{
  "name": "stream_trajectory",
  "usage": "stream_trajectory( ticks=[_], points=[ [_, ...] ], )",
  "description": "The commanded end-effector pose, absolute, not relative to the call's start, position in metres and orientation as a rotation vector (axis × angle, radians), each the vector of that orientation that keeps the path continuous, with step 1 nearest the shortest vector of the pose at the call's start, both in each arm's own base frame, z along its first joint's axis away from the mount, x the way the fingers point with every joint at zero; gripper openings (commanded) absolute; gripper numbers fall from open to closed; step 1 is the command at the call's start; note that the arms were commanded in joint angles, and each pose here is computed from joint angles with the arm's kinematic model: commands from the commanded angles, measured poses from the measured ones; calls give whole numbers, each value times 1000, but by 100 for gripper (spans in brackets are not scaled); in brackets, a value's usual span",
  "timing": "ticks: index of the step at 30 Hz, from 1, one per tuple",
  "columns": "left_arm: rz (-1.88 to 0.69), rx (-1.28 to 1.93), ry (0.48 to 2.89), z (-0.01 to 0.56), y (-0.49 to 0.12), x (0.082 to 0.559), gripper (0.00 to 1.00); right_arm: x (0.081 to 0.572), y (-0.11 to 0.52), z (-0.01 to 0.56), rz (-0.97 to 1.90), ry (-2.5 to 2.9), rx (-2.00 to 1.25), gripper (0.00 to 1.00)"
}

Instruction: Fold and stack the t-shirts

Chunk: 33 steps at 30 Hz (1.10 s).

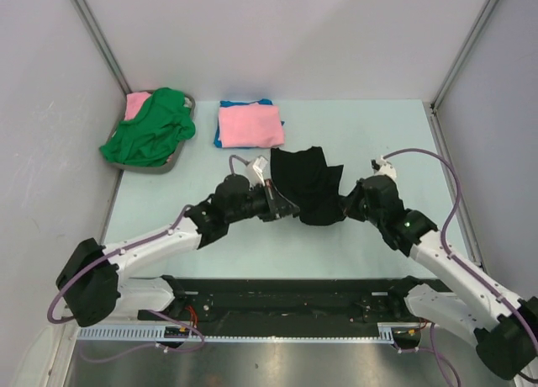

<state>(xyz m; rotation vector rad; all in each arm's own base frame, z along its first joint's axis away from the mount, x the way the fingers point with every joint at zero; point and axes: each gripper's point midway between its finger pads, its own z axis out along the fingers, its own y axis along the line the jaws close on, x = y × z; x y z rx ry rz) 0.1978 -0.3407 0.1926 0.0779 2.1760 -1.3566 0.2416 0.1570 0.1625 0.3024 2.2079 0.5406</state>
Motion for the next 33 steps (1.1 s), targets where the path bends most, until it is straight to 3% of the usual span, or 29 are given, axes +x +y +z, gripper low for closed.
stream_trajectory(
  ticks=[1, 9, 22, 29, 30, 31, 32, 33],
  points=[
    [-1250, 51, 2197, 186, -325, 236, 0, 291, 156, 196, 617, 2075, 323, 0],
    [-1214, -84, 2227, 160, -308, 301, 0, 368, 164, 182, 737, 2102, 357, 0],
    [-1186, -259, 2220, 141, -282, 412, 0, 450, 181, 142, 819, 2148, 404, 0],
    [-1137, -311, 2302, 99, -279, 464, 0, 490, 172, 116, 797, 2153, 479, 0],
    [-1132, -321, 2317, 94, -278, 468, 15, 495, 172, 112, 797, 2156, 484, 1],
    [-1121, -333, 2300, 98, -276, 481, 35, 499, 172, 108, 796, 2160, 485, 15],
    [-1110, -358, 2324, 86, -273, 485, 53, 504, 172, 97, 781, 2174, 492, 46],
    [-1109, -374, 2317, 86, -270, 490, 99, 512, 171, 103, 778, 2152, 484, 62]
  ],
)
